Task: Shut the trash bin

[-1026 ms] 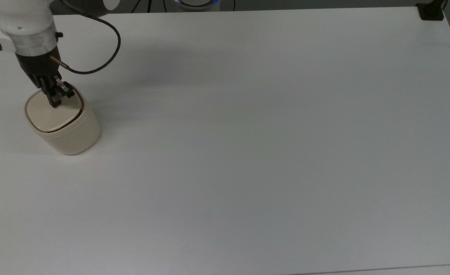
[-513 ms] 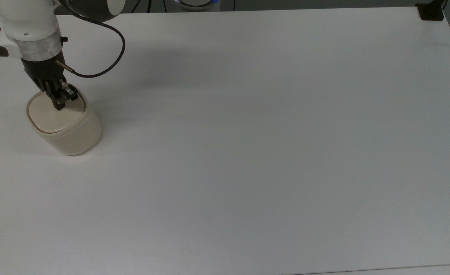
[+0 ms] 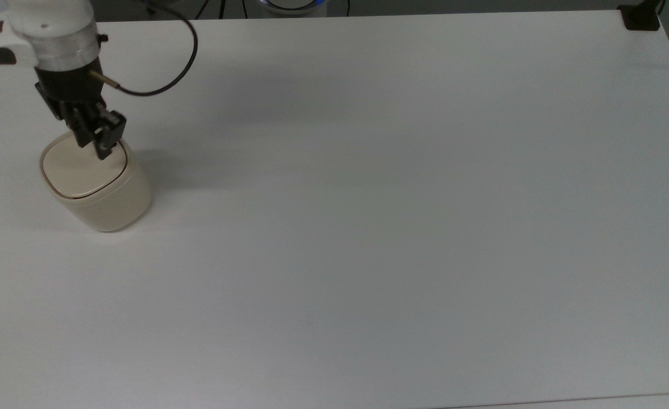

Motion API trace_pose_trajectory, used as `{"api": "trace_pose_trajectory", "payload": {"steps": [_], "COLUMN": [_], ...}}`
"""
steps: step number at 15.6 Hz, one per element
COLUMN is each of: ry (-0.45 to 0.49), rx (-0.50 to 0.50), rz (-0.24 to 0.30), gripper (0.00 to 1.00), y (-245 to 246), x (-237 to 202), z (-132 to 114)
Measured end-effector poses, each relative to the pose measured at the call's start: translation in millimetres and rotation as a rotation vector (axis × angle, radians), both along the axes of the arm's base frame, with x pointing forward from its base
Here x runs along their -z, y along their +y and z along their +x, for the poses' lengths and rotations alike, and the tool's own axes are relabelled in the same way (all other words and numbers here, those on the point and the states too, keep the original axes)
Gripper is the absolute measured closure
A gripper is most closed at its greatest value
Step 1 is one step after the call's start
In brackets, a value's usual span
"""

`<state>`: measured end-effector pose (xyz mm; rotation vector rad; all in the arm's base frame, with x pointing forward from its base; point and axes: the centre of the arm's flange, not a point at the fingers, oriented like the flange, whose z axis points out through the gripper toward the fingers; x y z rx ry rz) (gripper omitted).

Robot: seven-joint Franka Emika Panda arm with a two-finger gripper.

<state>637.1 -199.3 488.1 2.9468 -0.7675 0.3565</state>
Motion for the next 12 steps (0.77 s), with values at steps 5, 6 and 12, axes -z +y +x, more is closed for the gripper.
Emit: {"api": "trace_pose_trajectory", "payload": {"steps": [5, 6, 12], "ry": [0.137, 0.176, 0.248], "rx": [-0.162, -0.205, -0.376], "rz": [0.028, 0.024, 0.024], "gripper": [0.06, 0.00, 0.00], "y": [96, 121, 218], "x": [-44, -48, -72], "z": [-19, -23, -45]}}
